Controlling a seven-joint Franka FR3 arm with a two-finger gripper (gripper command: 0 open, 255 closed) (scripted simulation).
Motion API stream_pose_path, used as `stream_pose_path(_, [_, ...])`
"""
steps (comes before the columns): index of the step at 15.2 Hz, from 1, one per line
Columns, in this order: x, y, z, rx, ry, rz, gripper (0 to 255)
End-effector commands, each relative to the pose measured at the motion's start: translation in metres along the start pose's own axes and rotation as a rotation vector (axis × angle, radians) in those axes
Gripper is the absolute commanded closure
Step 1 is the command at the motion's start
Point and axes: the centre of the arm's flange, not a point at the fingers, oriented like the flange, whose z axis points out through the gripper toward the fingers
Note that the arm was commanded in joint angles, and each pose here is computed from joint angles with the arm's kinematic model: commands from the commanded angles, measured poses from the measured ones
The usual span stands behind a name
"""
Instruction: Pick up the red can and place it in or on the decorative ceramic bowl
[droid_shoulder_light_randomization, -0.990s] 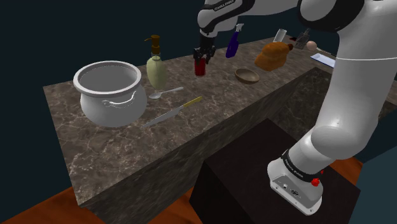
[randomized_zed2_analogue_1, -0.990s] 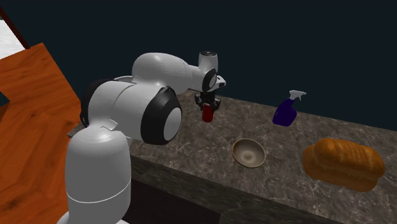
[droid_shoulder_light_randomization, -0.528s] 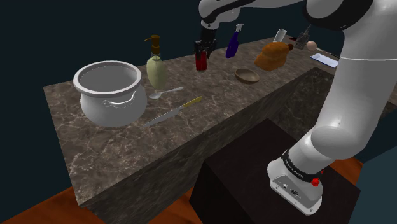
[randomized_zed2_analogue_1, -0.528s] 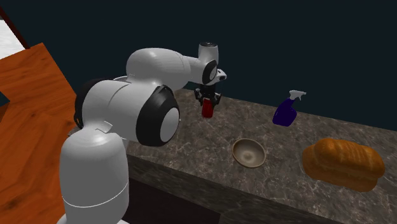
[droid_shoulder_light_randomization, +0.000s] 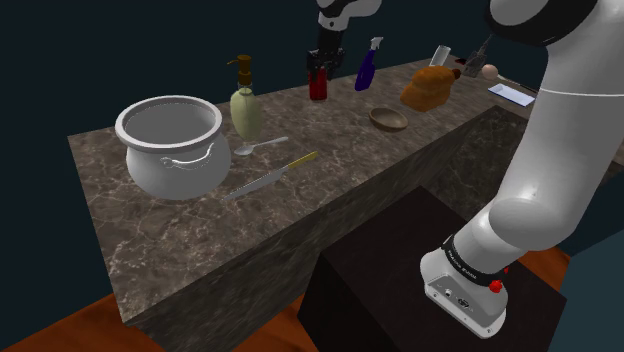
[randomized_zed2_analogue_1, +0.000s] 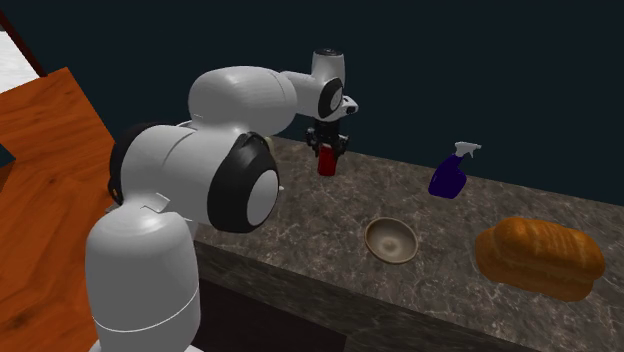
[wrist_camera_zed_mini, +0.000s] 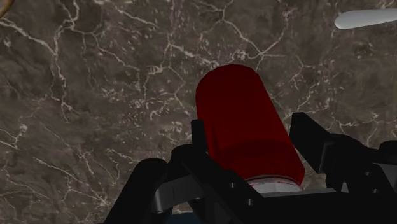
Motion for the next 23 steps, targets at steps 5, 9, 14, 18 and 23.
stream_pose_path(5, [0.001,0.001,-0.03,0.0,0.0,0.0,255])
stream_pose_path(9, [-0.025,0.047,-0.036,0.0,0.0,0.0,255])
stream_pose_path(14, [-0.058,0.104,-0.042,0.0,0.0,0.0,255])
stream_pose_path(18, [-0.084,0.149,-0.047,0.0,0.0,0.0,255])
stream_pose_path(23, [-0.117,0.206,-0.054,0.0,0.0,0.0,255])
